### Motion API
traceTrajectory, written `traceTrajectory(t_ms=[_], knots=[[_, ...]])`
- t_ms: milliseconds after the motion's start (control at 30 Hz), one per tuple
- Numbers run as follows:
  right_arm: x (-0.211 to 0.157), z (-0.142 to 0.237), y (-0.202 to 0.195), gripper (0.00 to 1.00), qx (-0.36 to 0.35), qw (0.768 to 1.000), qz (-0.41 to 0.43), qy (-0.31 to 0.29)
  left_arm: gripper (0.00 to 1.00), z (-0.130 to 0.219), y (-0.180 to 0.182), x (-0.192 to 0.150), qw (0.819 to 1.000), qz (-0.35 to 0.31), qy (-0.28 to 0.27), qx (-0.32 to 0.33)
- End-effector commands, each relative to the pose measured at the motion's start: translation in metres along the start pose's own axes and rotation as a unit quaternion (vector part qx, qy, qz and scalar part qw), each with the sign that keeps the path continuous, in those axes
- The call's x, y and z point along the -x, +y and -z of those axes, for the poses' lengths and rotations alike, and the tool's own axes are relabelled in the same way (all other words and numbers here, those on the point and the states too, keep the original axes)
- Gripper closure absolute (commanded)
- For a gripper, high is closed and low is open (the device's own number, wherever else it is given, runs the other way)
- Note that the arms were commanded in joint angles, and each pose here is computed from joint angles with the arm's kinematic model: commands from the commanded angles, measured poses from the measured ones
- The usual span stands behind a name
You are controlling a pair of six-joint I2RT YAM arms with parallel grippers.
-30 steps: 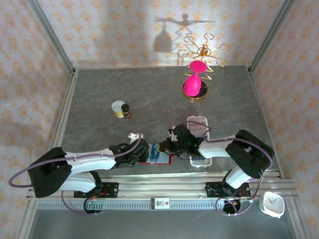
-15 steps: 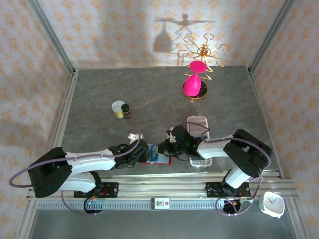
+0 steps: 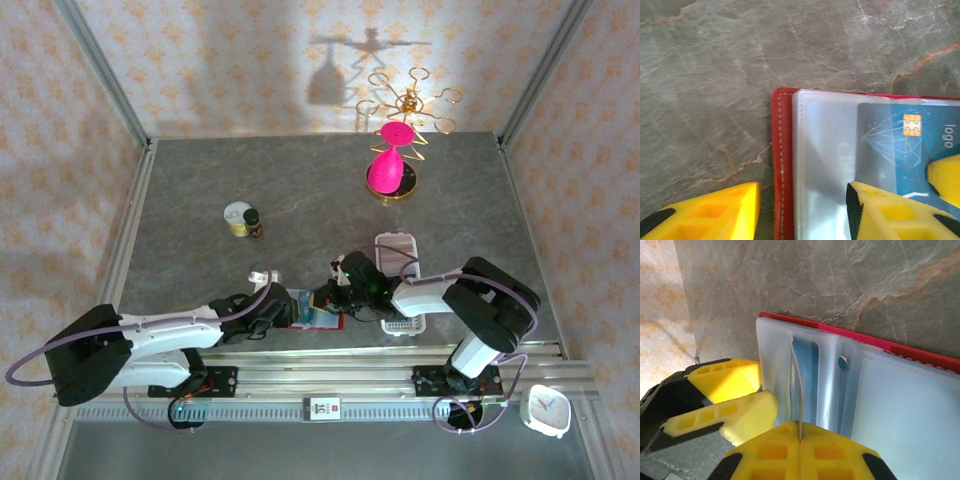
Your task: Put the credit cards into the card holder
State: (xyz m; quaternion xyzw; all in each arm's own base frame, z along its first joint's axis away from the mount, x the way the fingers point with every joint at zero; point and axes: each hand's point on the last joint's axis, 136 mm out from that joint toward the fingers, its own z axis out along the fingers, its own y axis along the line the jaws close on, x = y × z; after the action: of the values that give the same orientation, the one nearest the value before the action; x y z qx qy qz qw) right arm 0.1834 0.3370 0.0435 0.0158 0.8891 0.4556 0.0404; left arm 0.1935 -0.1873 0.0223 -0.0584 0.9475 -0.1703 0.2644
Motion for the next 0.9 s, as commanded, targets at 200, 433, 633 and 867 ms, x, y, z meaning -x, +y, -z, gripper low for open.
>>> traceTrajectory(t_ms=[200,433,633,867], knots=[[0.004,-0.009,0.005,0.91,0.006,1.000,0.008,0.001,0.49,0.008,0.017,0.009,0.995,0.089,-0.030,-0.032],[0.002,-0.015,0.011,0.87,0.010,1.000,0.016,0.011,0.49,0.001,0.009,0.002,0.990,0.113,0.006,-0.083],[0.006,-0.010,-0.001,0.70,-0.052,0.998,0.039,0.005,0.50,-0.003,0.005,-0.002,0.990,0.110,0.021,-0.087],[0.009,-0.003,-0.013,0.64,-0.091,0.995,0.041,-0.008,0.54,-0.003,0.005,-0.004,0.989,0.113,0.025,-0.093]])
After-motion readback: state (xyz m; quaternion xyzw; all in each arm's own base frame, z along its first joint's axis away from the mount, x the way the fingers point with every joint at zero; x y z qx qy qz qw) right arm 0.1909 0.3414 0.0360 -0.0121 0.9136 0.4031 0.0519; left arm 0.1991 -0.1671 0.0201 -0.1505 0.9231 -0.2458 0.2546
